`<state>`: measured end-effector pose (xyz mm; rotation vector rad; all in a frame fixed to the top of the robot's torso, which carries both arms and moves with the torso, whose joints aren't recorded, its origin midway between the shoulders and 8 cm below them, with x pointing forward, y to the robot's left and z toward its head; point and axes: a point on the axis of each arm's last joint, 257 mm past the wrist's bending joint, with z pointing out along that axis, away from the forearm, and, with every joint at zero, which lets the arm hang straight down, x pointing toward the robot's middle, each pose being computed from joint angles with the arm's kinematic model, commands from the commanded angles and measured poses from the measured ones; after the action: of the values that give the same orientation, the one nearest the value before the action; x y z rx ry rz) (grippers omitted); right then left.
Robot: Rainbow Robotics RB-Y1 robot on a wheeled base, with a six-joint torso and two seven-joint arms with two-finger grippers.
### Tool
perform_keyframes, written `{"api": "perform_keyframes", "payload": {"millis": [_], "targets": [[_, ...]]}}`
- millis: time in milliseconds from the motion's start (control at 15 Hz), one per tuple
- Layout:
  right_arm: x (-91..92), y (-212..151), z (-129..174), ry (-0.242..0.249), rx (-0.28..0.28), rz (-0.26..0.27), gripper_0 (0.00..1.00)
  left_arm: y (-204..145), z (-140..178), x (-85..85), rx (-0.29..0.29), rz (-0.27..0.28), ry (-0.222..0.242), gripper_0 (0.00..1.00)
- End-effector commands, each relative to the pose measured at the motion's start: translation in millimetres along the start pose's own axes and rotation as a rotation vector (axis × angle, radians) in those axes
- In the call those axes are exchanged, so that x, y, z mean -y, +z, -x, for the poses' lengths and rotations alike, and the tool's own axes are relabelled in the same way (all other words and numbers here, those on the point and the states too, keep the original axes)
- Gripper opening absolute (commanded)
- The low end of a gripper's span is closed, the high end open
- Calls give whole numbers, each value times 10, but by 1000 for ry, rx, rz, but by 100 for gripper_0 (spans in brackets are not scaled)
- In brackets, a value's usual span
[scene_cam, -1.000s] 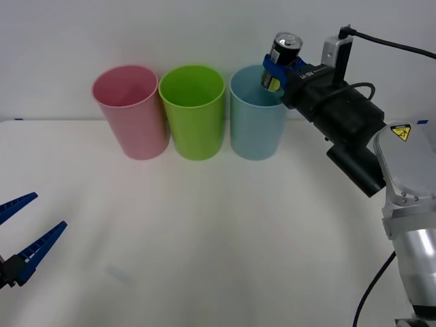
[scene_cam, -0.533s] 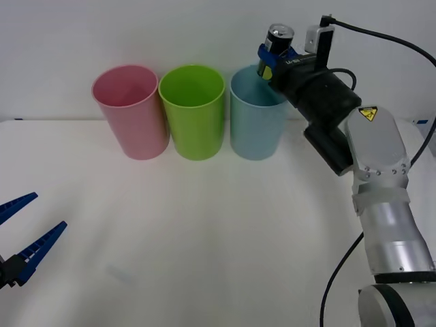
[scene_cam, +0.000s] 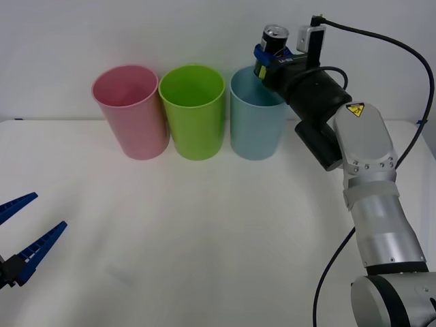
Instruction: Grasp the object on the table and drop it into the matching bin: aluminum can to the light blue bin, PET bottle to the pink bin.
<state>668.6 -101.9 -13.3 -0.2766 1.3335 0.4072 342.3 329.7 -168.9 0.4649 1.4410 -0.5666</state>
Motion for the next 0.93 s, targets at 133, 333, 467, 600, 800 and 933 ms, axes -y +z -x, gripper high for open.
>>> {"api": "perform_keyframes", "payload": {"millis": [133,333,467,600,800,933], "targets": [[-12,2,0,-16,-1,3,80,0,0,0,0,0,0,100],[-19,-2,-5,-22,-3,9,100,0,0,0,0,0,0,100],[-15,-14,-8,-22,-5,15,100,0,0,0,0,0,0,100],[-16,-26,0,-22,-5,22,100,0,0,0,0,0,0,100],[-34,-117,9,-21,1,35,100,0,0,0,0,0,0,100],[-39,-240,15,-31,8,41,100,0,0,0,0,0,0,100]]}}
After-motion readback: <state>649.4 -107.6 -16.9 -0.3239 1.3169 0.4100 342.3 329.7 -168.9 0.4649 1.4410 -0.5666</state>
